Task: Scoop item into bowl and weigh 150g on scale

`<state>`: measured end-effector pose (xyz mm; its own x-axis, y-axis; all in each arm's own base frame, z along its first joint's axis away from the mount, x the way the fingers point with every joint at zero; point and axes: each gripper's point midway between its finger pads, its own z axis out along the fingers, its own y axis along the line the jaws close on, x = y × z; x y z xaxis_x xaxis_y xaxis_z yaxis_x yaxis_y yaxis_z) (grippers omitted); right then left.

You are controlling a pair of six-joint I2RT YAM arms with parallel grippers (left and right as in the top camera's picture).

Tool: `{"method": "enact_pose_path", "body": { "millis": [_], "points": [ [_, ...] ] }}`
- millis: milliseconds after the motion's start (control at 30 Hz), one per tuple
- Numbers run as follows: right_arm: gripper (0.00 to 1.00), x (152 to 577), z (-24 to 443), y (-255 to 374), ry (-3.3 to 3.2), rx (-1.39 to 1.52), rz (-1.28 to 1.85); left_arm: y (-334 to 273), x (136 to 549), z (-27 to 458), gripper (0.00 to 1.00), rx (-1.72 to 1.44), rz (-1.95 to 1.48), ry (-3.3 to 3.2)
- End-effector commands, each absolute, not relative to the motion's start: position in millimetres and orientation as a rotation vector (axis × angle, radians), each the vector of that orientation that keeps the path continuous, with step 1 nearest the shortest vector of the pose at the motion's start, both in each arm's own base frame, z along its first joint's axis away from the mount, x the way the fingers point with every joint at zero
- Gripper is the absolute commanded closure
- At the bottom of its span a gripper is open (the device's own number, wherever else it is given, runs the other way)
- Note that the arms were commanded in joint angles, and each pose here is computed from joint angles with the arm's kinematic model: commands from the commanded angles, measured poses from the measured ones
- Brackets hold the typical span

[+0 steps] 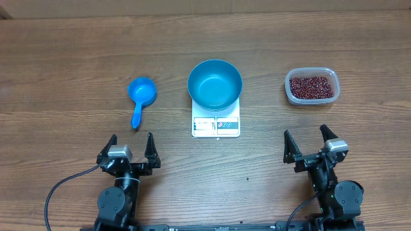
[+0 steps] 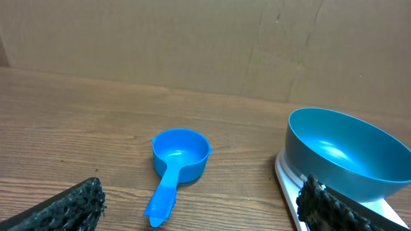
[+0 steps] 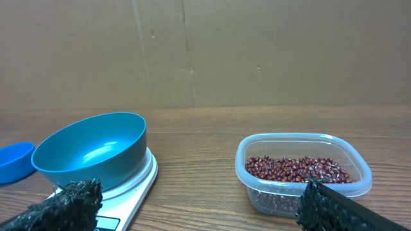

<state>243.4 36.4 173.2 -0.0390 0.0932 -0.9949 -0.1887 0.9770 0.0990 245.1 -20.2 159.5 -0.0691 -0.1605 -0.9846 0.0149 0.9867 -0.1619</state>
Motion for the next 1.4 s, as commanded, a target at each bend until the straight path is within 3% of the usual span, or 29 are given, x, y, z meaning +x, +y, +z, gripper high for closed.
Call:
{"method": "enact_pose_path", "body": {
  "millis": [0,833,1000,1367],
  "points": [
    [0.00,243,172,36,1.586,-0.074,0.224,-20,245,160,0.01,-0.095,-0.129,1.628],
    [0.00,243,172,36,1.586,-0.074,0.224,-20,245,160,0.00,-0.093,-0.120,1.628],
    [0.00,243,172,36,1.586,-0.074,0.224,-39,237,212,0.00,-0.042,-0.269,1.515],
    [0.00,243,172,36,1.586,-0.074,0.224,-35,178,322,0.00,-0.071,-0.341,1.746]
  ]
}}
